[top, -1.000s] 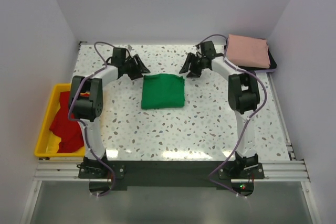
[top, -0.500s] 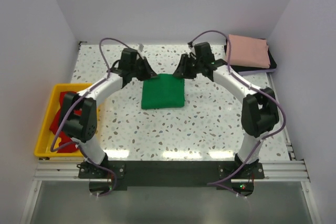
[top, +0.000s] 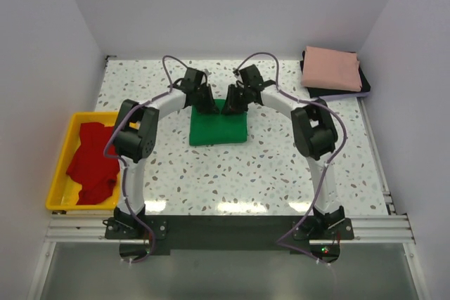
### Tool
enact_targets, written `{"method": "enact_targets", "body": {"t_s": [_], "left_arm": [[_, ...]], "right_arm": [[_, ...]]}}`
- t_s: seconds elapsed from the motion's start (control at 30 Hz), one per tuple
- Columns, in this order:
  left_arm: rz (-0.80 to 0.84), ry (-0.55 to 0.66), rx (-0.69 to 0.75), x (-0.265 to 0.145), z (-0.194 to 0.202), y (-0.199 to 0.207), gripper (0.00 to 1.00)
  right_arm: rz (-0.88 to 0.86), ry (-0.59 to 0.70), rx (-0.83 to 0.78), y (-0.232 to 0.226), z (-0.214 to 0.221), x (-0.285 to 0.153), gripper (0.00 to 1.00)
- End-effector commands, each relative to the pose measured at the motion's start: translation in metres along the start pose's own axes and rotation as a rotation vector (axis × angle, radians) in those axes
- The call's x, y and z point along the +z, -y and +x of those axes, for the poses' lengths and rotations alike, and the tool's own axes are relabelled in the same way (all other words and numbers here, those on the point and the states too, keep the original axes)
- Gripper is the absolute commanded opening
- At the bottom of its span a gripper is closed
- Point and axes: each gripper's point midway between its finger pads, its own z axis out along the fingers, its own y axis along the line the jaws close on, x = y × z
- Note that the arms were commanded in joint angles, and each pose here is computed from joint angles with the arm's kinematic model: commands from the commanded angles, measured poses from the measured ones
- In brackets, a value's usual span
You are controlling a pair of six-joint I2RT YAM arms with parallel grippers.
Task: Fold and stack the t-shirts
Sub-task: Fold the tshirt
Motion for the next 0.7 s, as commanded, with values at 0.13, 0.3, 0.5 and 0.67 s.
{"method": "enact_targets", "body": {"t_s": [0.13, 0.3, 0.5, 0.67], "left_arm": [[0.001, 0.042, -0.018, 0.005, -0.04, -0.028, 0.0], [0.048, 0.061, -0.076, -0.001, -0.047, -0.043, 0.0], [0.107, 0.121, -0.119, -0.016, -0.07, -0.055, 0.0], [0.191, 0.153, -0.096, -0.029, -0.081, -0.047, 0.08]], "right_arm": [[-0.089, 0.049, 0.146, 0.036, -0.056, -0.001, 0.31], [-0.183, 0.037, 0.216, 0.041, -0.071, -0.007, 0.33], [-0.248, 0.01, 0.286, 0.045, -0.072, -0.006, 0.34], [-0.218, 0.048, 0.255, 0.048, -0.076, -0.023, 0.38]]}}
